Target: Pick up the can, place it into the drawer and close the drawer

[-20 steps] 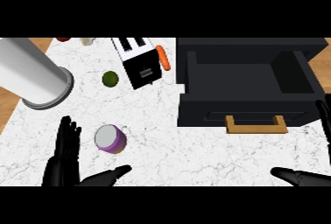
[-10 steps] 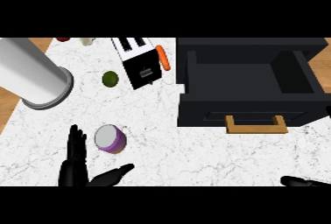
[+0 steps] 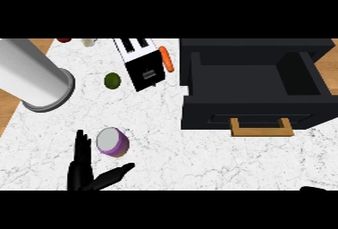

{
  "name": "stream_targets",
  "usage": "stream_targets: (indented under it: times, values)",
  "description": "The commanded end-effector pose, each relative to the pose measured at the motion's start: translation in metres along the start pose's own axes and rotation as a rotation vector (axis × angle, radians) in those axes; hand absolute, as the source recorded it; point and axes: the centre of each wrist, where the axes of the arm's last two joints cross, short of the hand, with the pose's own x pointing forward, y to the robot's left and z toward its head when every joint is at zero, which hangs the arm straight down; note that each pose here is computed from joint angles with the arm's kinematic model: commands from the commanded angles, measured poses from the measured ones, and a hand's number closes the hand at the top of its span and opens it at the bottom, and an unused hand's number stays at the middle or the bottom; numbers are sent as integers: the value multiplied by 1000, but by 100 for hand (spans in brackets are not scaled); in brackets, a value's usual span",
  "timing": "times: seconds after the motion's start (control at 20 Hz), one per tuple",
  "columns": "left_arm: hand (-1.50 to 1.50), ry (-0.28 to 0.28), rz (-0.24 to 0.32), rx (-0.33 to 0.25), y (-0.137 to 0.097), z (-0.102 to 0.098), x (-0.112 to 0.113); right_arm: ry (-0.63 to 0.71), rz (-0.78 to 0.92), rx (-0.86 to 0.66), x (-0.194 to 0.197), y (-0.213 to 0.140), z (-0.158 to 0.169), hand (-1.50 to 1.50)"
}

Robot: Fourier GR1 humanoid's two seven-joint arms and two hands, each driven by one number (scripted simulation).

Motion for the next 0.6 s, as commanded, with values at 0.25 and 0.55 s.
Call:
stream_targets:
  times: [0.25,0.55]
  values:
    - [-150,32,28,34,3,-20,-42,-17,10,2,5,-2,16,-150]
    - [-150,26,45,23,8,-33,-63,0,14,-1,25,-1,-4,-150]
